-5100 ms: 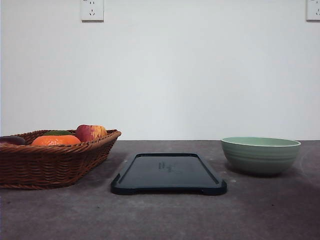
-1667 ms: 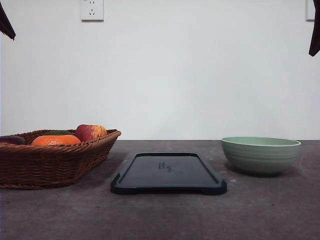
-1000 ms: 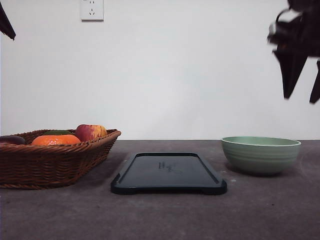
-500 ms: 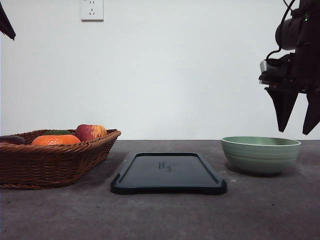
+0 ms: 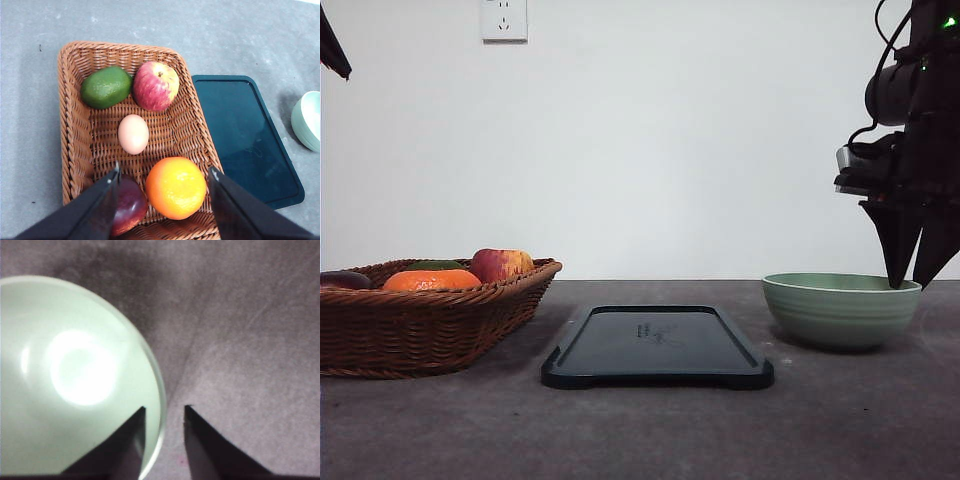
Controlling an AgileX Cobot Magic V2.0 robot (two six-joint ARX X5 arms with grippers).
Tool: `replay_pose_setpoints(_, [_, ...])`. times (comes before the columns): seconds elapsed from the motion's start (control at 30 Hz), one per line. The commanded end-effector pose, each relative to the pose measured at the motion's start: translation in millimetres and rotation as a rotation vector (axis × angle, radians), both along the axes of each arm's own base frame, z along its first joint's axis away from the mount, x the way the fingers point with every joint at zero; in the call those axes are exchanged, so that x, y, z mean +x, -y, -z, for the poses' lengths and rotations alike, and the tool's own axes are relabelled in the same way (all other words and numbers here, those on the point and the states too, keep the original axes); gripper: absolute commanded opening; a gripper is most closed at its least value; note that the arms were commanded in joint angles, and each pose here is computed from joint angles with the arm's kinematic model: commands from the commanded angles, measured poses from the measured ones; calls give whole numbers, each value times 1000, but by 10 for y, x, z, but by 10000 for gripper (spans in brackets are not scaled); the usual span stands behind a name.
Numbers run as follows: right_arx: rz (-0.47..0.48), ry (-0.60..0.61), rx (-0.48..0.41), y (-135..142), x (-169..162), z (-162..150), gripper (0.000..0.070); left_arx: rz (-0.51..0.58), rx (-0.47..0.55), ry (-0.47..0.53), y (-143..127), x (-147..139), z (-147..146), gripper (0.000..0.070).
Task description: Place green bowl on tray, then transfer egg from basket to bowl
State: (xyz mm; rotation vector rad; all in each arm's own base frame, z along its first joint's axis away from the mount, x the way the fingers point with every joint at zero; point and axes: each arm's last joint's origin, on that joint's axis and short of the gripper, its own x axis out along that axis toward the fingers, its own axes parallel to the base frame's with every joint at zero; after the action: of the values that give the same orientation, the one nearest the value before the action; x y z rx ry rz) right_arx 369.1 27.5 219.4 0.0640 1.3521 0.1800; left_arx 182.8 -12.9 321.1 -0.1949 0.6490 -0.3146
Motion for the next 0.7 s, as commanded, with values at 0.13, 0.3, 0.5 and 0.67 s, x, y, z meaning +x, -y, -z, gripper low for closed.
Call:
replay_pose_setpoints(0.13, [-13,1,-7,-1,60,24,6,6,2,28,4,14,-63,350])
replay_pose_setpoints(0.3, [-13,-5,-8,-1,54,24,5,6,2,28,4,14,-63,350])
replay_pose_setpoints(0.5, [-13,-44,-8,1,19,-24,5,7,2,27,4,14,-62,350])
replay_pose_setpoints(0.67, [-15,-69,3,-4,13,-169,5,7,3,28,4,14,-62,350])
